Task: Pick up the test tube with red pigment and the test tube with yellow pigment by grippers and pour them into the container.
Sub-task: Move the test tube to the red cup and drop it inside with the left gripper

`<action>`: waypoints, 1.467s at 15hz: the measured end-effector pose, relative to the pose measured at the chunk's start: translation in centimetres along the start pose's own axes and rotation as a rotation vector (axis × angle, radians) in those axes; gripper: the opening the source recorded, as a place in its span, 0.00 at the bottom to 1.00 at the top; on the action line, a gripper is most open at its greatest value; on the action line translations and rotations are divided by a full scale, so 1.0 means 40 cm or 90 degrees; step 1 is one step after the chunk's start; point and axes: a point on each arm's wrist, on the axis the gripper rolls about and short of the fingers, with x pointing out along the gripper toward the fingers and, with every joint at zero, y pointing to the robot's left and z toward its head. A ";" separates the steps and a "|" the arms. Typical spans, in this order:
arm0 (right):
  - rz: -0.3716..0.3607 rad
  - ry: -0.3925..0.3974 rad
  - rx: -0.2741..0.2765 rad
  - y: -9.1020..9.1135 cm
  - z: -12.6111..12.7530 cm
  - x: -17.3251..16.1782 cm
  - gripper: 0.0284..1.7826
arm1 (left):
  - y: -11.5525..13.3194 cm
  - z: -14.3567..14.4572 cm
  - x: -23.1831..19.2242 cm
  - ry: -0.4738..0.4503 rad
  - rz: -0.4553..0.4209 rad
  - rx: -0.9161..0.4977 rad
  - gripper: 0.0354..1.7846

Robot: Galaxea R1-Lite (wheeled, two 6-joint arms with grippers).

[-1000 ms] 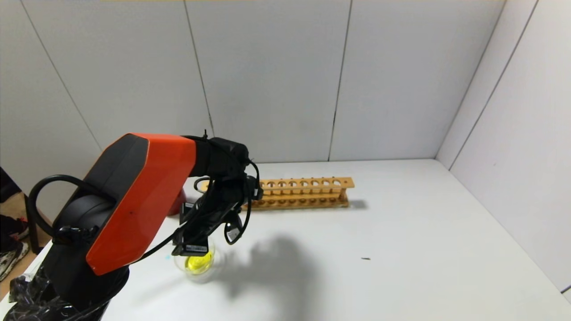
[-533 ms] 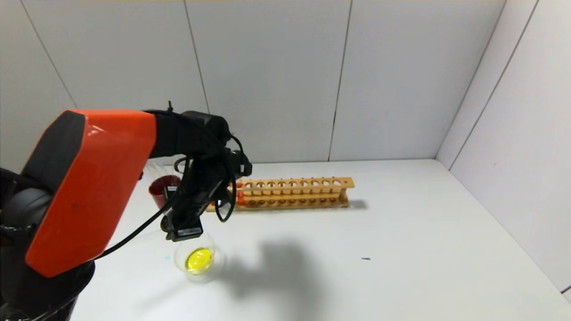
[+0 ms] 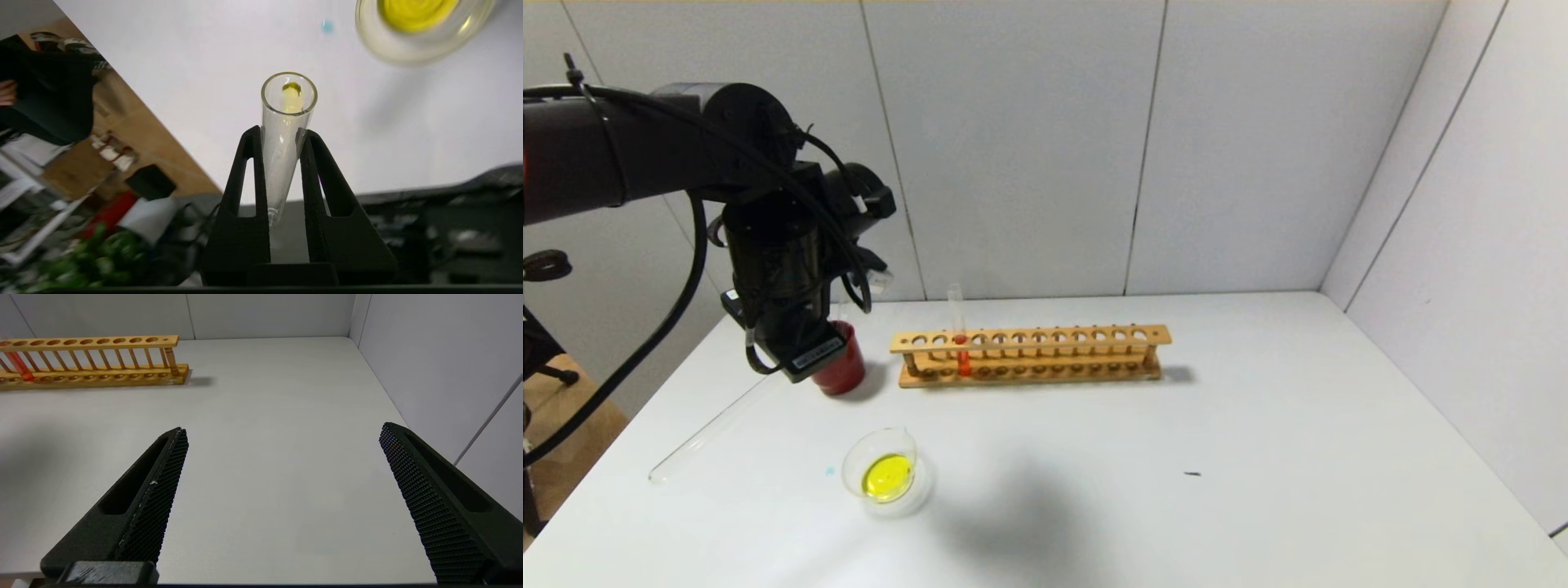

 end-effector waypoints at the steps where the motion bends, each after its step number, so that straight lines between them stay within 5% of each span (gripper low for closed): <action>1: 0.000 0.000 0.000 0.000 0.000 0.000 0.96 | 0.010 0.002 -0.010 -0.029 0.003 -0.031 0.15; 15: 0.000 0.000 0.000 0.000 0.000 0.000 0.96 | 0.167 0.032 -0.032 -0.397 0.020 -0.390 0.15; 22: 0.000 0.000 0.000 0.000 0.000 0.000 0.96 | 0.247 0.027 0.003 -0.460 0.027 -0.556 0.15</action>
